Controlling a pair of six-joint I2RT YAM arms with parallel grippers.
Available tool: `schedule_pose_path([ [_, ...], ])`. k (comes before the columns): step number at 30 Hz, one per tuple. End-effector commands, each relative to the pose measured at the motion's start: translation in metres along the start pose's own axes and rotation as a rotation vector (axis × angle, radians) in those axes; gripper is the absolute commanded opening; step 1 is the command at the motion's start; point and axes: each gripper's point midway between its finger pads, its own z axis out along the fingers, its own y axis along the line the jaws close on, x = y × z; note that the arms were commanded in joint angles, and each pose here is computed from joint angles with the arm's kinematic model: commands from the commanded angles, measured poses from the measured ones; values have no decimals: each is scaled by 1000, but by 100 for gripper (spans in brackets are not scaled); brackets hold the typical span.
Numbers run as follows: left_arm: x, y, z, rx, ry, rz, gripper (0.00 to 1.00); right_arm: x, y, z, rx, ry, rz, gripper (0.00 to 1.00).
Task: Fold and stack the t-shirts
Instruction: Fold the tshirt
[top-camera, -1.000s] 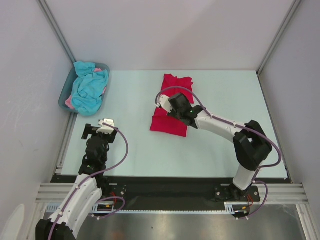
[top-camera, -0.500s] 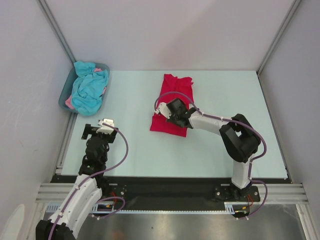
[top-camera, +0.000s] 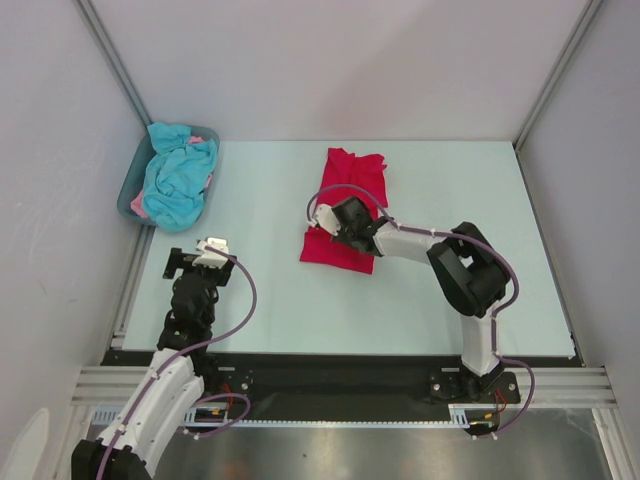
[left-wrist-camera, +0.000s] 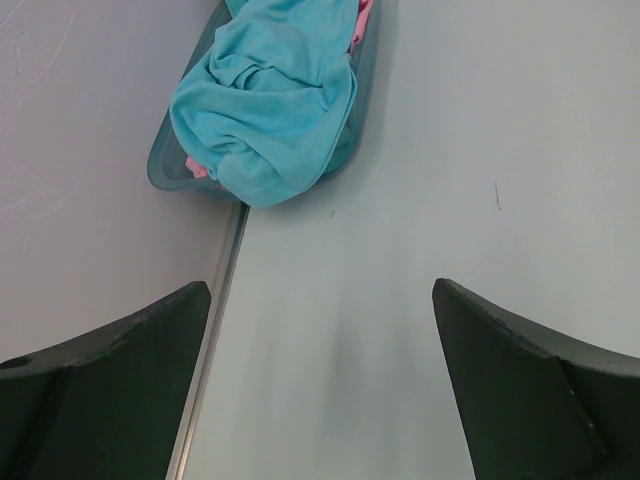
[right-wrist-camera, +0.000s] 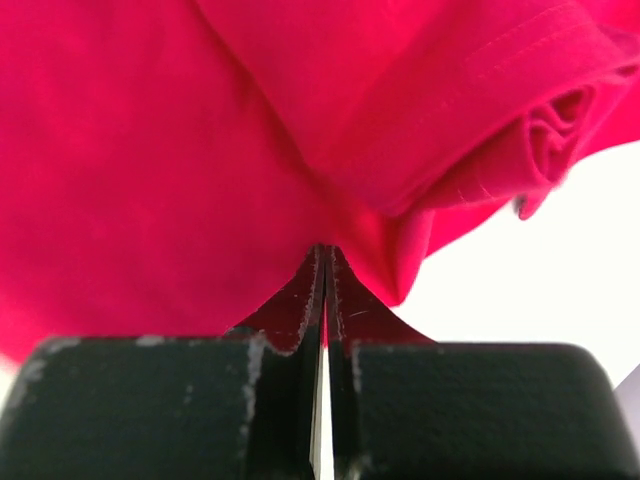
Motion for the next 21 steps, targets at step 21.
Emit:
schedule_pose_path([
  [21,-1,1,1,-5,-11,5,100,-9,-113,10,440,-78,4,0],
])
